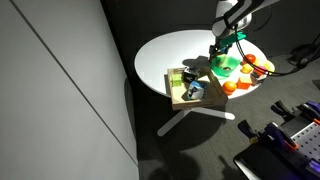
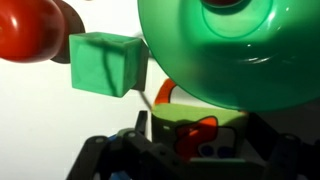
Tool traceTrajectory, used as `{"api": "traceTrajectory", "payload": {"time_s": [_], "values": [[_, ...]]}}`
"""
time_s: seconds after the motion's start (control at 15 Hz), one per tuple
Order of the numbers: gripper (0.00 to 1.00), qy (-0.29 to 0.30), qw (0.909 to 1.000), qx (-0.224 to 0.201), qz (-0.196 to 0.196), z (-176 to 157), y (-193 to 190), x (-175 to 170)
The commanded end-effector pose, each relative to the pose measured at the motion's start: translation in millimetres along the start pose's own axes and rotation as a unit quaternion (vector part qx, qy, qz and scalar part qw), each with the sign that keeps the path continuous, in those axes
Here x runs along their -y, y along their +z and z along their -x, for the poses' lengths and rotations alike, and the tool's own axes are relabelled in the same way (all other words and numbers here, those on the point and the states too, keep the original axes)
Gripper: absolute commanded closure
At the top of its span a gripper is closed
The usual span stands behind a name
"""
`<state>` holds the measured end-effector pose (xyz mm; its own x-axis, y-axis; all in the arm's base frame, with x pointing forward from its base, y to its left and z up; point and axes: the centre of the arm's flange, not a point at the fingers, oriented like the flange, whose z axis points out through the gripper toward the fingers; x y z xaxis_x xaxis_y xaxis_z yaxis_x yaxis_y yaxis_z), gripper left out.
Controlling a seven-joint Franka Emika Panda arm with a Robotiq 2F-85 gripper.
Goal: Pick up the square plush toy from the table and put it in the green bowl
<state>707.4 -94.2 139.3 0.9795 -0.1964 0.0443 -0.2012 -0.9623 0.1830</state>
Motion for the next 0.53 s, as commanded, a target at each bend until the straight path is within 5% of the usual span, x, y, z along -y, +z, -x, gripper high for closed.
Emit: {"api": "traceTrajectory", "payload": {"time_s": [0.0,0.47], "values": [[0.34,0.015,0.9999,0.007,0.0,-15,-1,-1],[0.8,0.014,0.9999,0.0,0.0,-18,-22,-3]]}}
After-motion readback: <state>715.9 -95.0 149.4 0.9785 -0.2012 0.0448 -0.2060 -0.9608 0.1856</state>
